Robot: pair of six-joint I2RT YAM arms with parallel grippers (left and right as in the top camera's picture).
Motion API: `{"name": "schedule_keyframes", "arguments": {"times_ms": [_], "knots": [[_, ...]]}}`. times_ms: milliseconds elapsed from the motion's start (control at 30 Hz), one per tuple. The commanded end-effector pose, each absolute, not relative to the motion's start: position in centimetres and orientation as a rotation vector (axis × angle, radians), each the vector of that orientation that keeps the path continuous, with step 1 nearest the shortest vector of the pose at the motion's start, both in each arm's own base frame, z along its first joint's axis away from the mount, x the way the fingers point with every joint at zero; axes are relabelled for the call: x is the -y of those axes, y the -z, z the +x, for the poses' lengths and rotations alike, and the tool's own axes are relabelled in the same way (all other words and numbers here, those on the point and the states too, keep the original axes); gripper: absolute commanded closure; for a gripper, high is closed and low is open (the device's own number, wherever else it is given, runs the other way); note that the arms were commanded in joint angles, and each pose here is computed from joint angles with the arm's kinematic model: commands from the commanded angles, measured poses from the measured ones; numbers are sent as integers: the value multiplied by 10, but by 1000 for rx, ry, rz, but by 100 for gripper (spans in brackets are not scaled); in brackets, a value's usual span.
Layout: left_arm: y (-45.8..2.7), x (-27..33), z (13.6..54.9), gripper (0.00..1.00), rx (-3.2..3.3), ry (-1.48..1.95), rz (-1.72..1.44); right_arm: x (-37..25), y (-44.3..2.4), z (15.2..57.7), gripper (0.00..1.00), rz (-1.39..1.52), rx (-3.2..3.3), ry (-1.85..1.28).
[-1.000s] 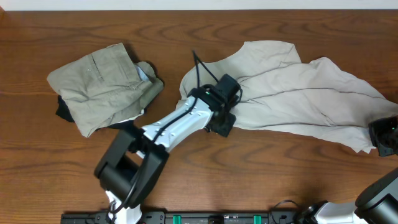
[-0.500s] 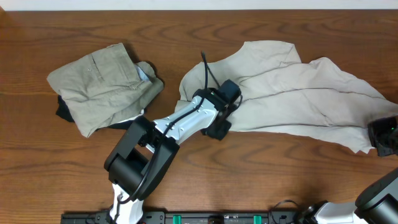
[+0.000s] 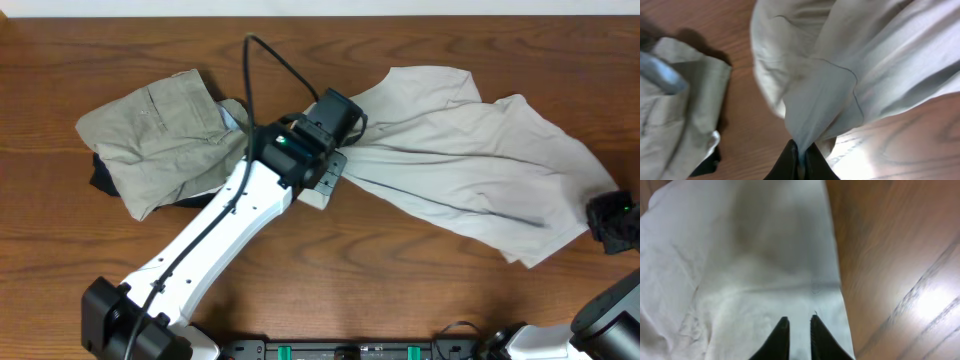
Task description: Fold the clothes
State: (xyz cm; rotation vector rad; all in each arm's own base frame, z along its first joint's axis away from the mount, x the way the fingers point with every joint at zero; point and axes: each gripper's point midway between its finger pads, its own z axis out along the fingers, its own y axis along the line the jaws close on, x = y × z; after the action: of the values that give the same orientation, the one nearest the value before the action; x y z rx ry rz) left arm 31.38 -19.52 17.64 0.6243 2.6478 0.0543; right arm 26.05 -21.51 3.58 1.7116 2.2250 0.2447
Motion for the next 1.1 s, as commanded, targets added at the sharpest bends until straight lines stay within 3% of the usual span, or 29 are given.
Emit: {"name": "schedule_keyframes", "arguments": {"times_ms": [0,233,333,367,500,1067], "knots": [[-171,178,324,94,-2649,-176,583,190,-39,276,79,1535,-2360,-325],[-173,174,331,94,-2633,-186,566,119,-32,271,52,1278,-2677,-422],[-175,170,333,94,-2621,-218,556,129,-20,254,37,1371,-2720,-150],[-176,169,333,94,-2617,-225,548,133,-17,253,40,1397,-2703,-92],[-182,169,333,94,-2603,-219,542,140,-11,263,76,1371,-2644,-72],[-294,165,333,94,-2347,-67,399,163,38,275,83,1447,-2531,-24]]}}
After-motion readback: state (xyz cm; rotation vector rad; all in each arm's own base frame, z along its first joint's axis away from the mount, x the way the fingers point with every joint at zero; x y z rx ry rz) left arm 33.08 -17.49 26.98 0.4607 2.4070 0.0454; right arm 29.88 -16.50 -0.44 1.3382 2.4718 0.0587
